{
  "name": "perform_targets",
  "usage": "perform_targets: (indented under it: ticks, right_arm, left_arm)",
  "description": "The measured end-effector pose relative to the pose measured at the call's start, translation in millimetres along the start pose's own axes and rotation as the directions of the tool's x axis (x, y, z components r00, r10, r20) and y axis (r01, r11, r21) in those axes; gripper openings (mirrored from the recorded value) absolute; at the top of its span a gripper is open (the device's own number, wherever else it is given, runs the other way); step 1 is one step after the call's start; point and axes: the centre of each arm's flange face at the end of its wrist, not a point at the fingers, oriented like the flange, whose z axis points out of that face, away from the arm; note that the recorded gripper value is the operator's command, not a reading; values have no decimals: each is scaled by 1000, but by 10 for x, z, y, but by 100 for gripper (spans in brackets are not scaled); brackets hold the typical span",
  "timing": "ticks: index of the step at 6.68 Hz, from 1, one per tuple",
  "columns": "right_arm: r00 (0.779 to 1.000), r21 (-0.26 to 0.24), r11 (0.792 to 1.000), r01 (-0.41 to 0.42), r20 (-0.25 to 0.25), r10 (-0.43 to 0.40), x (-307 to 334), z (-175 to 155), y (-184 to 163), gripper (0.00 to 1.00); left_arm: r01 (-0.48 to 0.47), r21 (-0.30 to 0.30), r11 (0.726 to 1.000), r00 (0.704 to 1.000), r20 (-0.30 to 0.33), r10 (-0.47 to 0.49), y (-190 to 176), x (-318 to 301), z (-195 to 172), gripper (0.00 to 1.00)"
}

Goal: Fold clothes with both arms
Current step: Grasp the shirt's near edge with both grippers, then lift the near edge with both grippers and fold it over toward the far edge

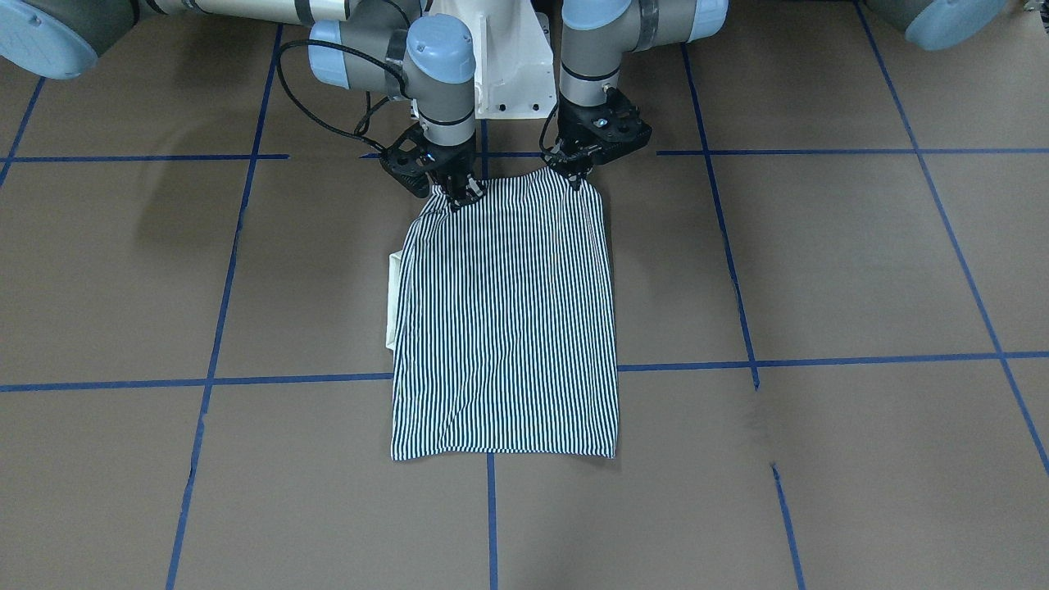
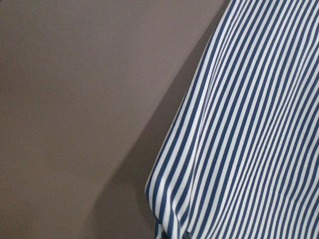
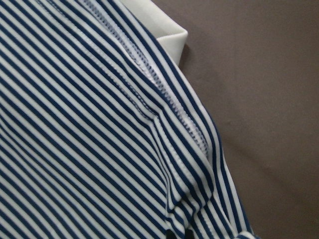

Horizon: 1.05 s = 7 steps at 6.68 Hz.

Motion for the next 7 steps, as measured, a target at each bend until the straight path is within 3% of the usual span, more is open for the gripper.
perform_targets:
  ticks: [3, 7]
  right_arm:
    - [999, -16, 1000, 12, 45, -11, 230, -259, -73, 0]
    - [997, -18, 999, 48, 59, -46, 427, -287, 72, 0]
  left_arm:
    - [-6, -9, 1000, 1000, -20, 6, 39, -21, -129, 0]
    - [-42, -56, 998, 999, -29, 41, 408, -74, -338, 0]
